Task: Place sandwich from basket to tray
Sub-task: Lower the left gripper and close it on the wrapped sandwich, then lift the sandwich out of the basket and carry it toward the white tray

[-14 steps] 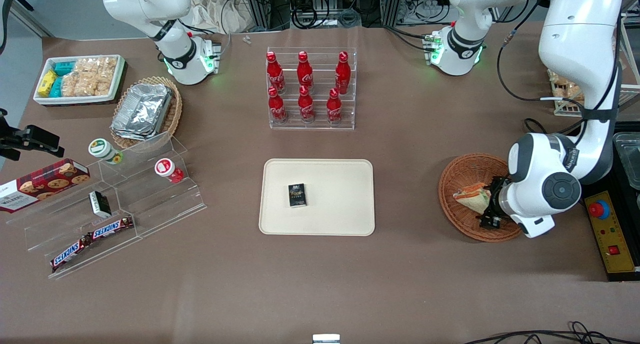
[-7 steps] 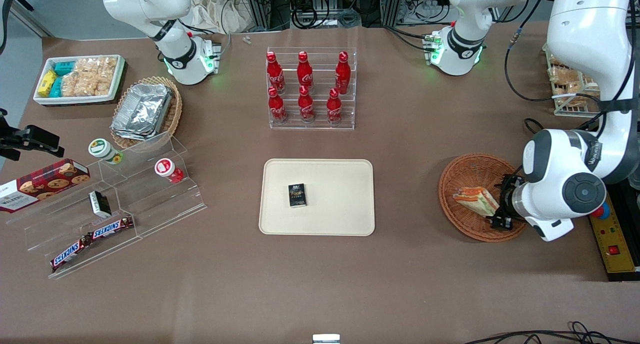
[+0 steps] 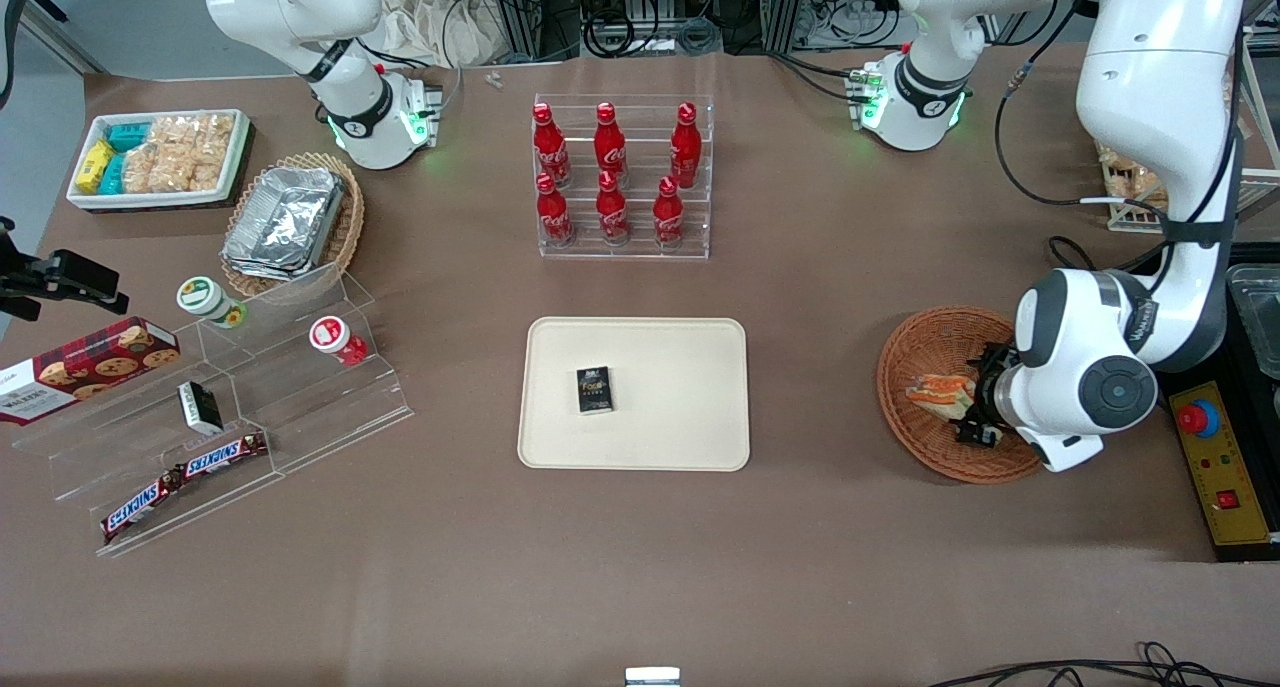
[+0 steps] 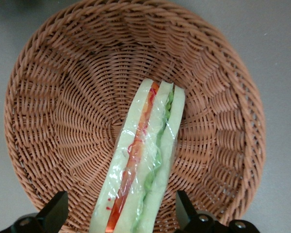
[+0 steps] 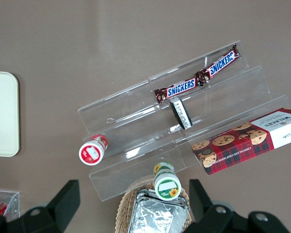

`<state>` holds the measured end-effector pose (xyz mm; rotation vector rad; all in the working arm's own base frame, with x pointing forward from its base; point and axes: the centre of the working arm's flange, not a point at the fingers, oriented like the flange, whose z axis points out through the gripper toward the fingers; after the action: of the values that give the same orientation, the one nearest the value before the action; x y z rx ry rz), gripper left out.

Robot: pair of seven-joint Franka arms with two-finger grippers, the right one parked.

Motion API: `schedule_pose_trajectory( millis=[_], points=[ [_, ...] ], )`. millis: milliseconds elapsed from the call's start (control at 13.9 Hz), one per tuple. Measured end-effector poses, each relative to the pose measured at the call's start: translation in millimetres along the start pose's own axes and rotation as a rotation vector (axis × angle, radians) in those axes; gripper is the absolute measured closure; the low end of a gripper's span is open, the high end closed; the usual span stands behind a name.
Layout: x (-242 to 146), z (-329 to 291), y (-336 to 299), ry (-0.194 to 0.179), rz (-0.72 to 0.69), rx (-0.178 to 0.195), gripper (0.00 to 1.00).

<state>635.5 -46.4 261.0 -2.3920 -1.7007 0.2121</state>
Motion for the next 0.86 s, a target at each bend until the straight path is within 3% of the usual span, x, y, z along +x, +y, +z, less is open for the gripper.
schedule_pose_trajectory(
  millis=[432,505,793,865],
  points=[
    [-9,22,10,-0.004,0.013,-0.009,0.04],
    [-8,21,10,-0.004,0.011,-0.011,0.11],
    [-5,10,12,0.0,0.006,-0.019,0.54],
    [-2,1,12,0.0,0.003,-0.009,0.59]
  ],
)
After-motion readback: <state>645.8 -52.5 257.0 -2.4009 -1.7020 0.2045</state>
